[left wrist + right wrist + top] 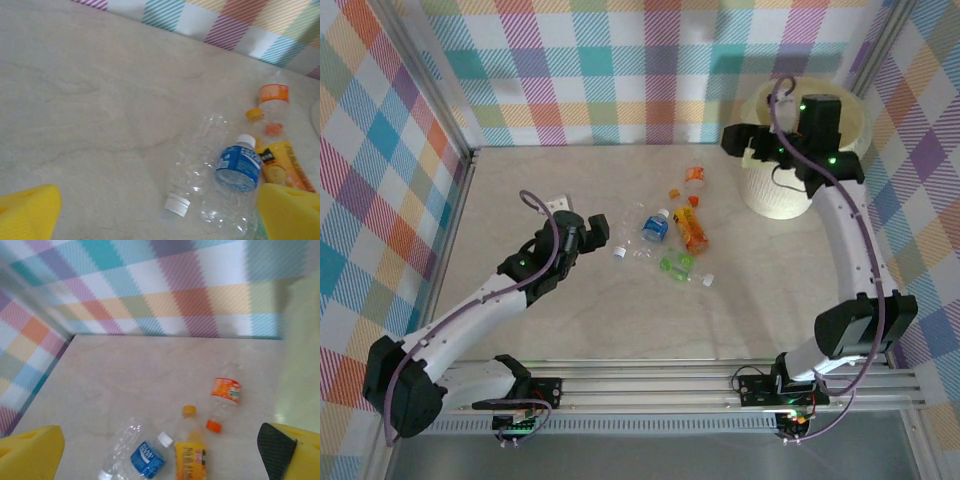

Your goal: Put the plastic bottles in the bin

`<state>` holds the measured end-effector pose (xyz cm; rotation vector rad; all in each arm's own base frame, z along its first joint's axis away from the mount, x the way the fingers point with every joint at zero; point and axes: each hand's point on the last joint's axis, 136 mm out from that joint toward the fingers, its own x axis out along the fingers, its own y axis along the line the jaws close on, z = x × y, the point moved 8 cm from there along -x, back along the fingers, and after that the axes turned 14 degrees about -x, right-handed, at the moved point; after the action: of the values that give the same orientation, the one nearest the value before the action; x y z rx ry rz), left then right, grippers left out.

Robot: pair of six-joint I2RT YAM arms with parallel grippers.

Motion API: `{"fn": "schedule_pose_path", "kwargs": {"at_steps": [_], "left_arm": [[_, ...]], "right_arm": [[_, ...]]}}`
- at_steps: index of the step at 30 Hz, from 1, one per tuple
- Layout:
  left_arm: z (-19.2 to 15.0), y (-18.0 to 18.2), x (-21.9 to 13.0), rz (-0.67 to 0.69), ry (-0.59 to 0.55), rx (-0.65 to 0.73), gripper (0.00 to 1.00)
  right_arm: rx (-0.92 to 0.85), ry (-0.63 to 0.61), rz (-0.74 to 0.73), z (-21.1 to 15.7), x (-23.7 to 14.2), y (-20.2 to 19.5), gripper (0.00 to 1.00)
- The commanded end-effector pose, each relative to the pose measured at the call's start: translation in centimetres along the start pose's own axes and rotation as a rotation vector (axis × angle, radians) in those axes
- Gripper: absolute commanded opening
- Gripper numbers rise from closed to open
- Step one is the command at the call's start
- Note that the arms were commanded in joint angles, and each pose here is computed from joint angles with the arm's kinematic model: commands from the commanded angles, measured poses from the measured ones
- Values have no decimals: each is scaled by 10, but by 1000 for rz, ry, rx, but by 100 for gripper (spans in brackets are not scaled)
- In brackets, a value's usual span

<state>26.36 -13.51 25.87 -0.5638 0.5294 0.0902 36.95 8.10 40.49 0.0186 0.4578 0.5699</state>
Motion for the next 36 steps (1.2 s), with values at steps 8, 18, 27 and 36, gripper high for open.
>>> {"fn": "schedule_pose_path", "kwargs": {"at_steps": [8,18,27,36], "left_arm": [[2,5,12,112,-26,-156,100],[0,14,9,147,-15,-156,100],[-2,14,11,134,6,-162,100],[-5,2,16,53,66,-127,100]], "right_arm": [[-161,301,4,-89,87,34,100],[-140,704,-31,-185,160,31,85],[-126,860,-115,-229,204,28,72],[-183,730,-135,-198,182,32,50]]}}
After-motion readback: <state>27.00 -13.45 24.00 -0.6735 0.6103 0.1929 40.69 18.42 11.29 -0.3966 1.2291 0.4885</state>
